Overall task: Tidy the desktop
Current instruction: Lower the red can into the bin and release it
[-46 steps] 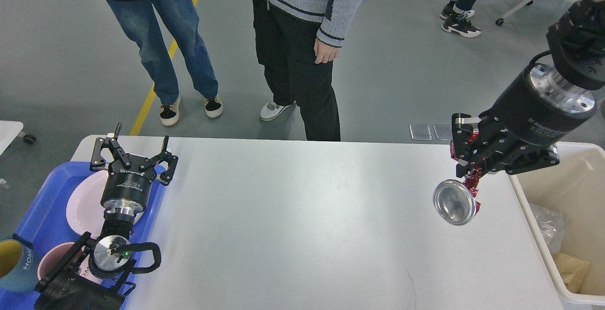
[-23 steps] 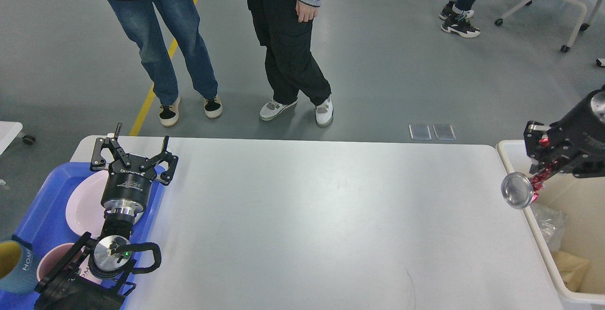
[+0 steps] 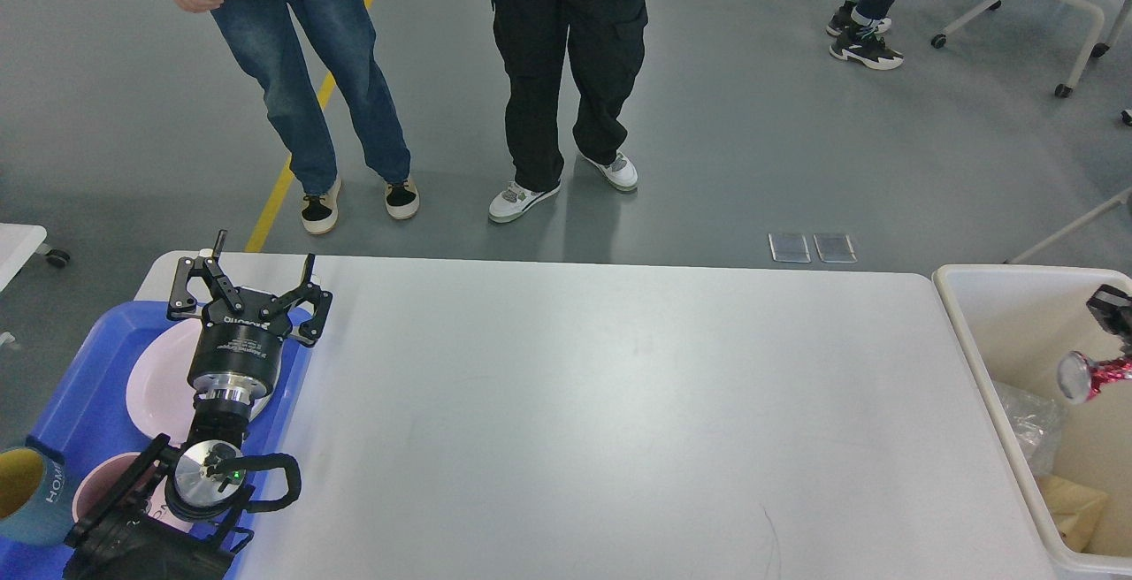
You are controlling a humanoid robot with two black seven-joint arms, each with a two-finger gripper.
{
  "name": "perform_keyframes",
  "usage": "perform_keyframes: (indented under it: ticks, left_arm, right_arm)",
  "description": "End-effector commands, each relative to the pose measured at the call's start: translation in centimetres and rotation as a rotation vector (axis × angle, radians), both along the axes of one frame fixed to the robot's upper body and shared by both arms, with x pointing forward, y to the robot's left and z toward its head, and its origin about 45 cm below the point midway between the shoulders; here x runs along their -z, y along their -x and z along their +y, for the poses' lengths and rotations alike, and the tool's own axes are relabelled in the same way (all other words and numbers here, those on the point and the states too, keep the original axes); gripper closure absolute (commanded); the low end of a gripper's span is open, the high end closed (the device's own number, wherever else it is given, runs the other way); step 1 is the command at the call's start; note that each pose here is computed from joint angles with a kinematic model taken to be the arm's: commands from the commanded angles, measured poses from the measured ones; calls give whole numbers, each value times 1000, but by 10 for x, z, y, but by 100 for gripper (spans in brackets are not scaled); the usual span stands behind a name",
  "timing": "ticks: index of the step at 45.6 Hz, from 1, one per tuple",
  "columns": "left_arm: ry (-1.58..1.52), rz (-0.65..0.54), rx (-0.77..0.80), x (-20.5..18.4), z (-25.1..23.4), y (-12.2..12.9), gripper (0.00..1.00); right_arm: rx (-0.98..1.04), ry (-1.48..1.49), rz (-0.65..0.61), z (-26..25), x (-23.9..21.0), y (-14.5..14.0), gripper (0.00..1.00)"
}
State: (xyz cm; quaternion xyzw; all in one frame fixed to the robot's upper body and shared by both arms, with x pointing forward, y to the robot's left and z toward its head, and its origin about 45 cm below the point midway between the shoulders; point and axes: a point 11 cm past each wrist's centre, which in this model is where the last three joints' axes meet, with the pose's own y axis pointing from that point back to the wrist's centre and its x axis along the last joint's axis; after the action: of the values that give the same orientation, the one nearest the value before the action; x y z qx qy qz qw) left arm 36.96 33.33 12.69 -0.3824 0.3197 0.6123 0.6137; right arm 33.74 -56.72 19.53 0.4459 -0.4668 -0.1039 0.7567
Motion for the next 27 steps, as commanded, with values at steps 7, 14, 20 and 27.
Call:
perform_keyframes:
  ticks: [7, 14, 20, 27]
  left_arm:
    - [2, 0, 0, 0, 0, 0, 4]
    - [0, 0, -1, 0, 0, 0, 4]
    - [0, 1, 2, 0, -1, 0, 4]
    - [1, 1, 1, 0, -1, 0, 4]
  right_arm:
    - [-46, 265, -70, -22, 77, 36, 100]
    - [-80, 284, -68, -13, 122, 60, 100]
    - [-93, 271, -59, -2, 142, 73, 100]
    - [-97, 279, -72, 7, 155, 81, 100]
